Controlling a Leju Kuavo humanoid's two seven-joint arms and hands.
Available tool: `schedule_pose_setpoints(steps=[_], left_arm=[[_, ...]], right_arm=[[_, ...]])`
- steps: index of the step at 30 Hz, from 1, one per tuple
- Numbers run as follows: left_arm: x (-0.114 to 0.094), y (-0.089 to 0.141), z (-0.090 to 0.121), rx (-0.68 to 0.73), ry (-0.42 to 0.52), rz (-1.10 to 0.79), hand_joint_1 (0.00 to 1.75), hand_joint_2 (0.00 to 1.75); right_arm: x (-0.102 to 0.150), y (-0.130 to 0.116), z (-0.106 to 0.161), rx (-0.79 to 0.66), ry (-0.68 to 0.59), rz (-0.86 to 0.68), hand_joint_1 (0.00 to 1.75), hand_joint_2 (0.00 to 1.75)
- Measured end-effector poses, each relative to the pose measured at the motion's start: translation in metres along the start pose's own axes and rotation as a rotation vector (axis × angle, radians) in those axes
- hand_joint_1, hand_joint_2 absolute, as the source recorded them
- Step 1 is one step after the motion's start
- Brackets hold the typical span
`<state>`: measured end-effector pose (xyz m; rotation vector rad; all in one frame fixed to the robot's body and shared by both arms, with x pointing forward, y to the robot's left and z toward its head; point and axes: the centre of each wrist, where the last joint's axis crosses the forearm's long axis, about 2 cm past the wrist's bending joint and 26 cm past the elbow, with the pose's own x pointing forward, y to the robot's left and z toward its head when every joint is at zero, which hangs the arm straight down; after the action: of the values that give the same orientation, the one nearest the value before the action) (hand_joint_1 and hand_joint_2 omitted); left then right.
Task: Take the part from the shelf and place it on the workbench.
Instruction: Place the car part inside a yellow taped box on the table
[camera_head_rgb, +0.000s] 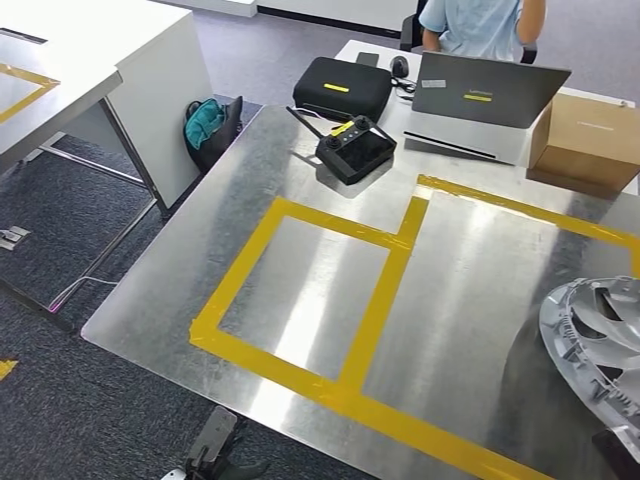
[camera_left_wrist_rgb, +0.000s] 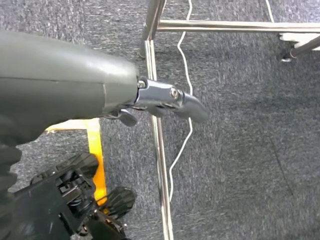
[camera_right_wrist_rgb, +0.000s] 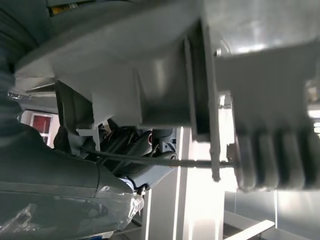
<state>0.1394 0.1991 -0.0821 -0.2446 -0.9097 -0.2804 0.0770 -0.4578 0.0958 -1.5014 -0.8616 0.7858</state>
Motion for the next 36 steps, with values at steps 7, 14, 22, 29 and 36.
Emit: schedule_pose_setpoints(steps=[7, 14, 22, 29, 36], left_arm=[[0.003, -0.001, -0.002, -0.019, 0.001, -0.02, 0.0, 1.75], [0.004, -0.001, -0.003, -0.035, 0.0, -0.05, 0.0, 1.75], [0.006, -0.001, -0.004, -0.039, -0.004, -0.08, 0.0, 1.75], [0.007, 0.001, -0.005, -0.036, -0.003, -0.101, 0.0, 1.75], [0.008, 0.003, -0.005, -0.025, -0.005, -0.116, 0.0, 1.75]], right_arm=[[0.039, 0.012, -0.026, -0.018, -0.088, -0.051, 1.75, 1.75], [0.085, 0.019, -0.022, -0.029, -0.289, -0.103, 1.75, 1.75], [0.117, 0.02, -0.008, -0.025, -0.422, -0.187, 1.75, 1.75], [0.121, 0.02, -0.003, -0.025, -0.428, -0.208, 1.75, 1.75], [0.117, 0.022, 0.002, -0.004, -0.379, -0.228, 0.0, 1.75]])
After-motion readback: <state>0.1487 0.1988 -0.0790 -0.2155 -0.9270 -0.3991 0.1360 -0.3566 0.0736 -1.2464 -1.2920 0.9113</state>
